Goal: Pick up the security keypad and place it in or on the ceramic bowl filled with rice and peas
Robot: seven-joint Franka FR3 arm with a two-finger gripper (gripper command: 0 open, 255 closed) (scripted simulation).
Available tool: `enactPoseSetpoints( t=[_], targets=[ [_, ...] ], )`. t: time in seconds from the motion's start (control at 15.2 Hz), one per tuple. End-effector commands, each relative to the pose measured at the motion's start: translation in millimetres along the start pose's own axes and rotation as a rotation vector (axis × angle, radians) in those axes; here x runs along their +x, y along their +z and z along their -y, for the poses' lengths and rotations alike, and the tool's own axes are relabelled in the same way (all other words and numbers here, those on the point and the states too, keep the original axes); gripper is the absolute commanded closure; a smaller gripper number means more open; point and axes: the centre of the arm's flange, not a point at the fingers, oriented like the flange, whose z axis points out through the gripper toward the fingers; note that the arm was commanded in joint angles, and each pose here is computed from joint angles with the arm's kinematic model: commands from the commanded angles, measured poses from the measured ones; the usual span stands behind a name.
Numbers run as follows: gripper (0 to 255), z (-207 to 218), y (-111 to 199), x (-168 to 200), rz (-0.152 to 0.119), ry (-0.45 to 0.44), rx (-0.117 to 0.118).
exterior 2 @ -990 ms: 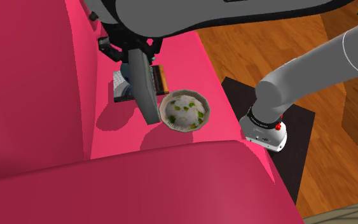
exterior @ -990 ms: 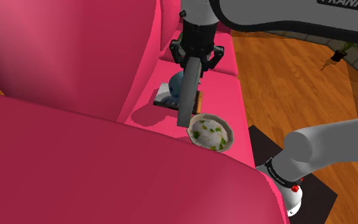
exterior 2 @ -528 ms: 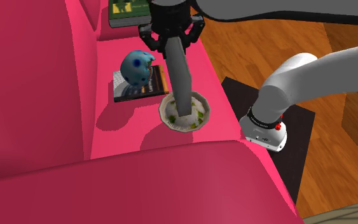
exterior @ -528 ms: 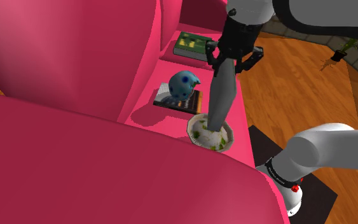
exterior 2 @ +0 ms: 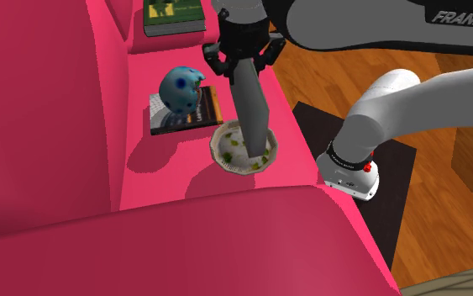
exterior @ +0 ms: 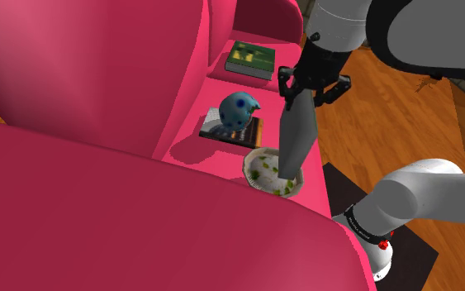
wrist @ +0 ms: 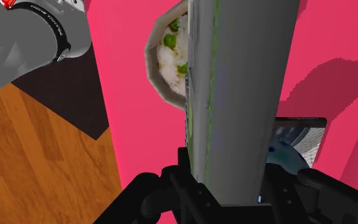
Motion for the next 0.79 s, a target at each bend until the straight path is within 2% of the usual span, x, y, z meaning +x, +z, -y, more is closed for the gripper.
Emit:
enactPoseSetpoints(
  t=[0.0,0.73],
  targets=[
    [255,0.3,9.8,-3.5,-0.001,0.000,0.001],
    [255,4.9,65.8,-18.1,-0.001,0.000,0.001]
  ],
)
